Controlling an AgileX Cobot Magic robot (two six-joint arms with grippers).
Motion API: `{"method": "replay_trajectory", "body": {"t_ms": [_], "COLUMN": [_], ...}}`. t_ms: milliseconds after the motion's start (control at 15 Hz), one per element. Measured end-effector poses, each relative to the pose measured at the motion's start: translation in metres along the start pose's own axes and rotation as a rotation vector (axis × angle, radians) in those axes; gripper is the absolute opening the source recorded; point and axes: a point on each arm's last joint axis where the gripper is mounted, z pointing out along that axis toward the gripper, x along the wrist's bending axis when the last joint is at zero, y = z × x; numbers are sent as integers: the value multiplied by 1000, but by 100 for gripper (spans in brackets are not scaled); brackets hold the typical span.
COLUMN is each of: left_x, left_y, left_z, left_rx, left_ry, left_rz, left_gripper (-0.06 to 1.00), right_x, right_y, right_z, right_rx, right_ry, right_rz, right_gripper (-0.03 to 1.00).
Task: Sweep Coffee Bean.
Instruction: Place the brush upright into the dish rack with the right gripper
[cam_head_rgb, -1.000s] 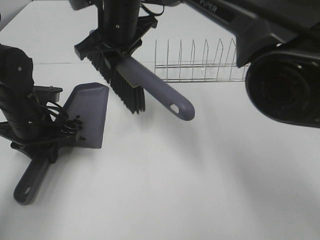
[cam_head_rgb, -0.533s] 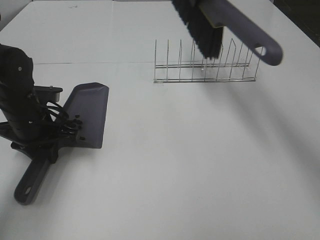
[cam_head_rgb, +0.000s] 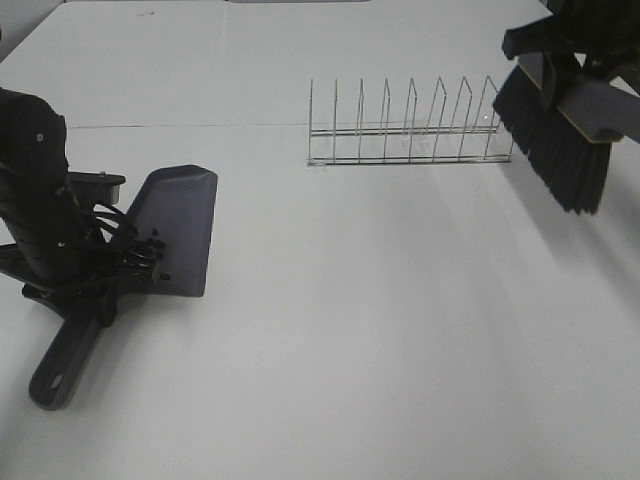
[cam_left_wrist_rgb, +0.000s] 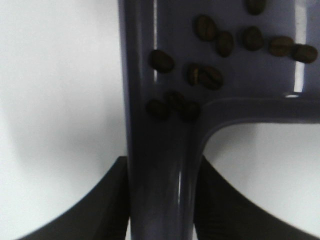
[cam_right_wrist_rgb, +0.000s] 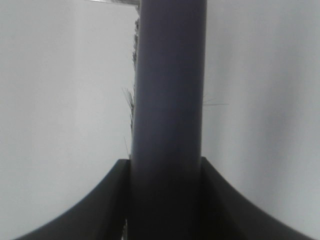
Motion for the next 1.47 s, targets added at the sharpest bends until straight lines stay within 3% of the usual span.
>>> {"method": "replay_trajectory", "body": {"t_ms": [200, 933, 1067, 1467], "left_x": [0, 0, 0, 0], "left_y": [0, 0, 0, 0], "left_z": [0, 0, 0, 0], "left_rx": [-1, -2, -2, -3], "left_ry": [0, -1, -1, -1], "left_rz": [0, 0, 0, 0], "left_gripper": [32, 32, 32, 32], "right_x": [-14, -11, -12, -14], "right_y": [-9, 6, 13, 47], "right_z": [23, 78, 78, 96], "right_rx": [23, -64, -131, -147], "right_ry": [-4, -2, -7, -14], "right_rz": [28, 20, 15, 1], "right_gripper": [27, 27, 27, 27]}}
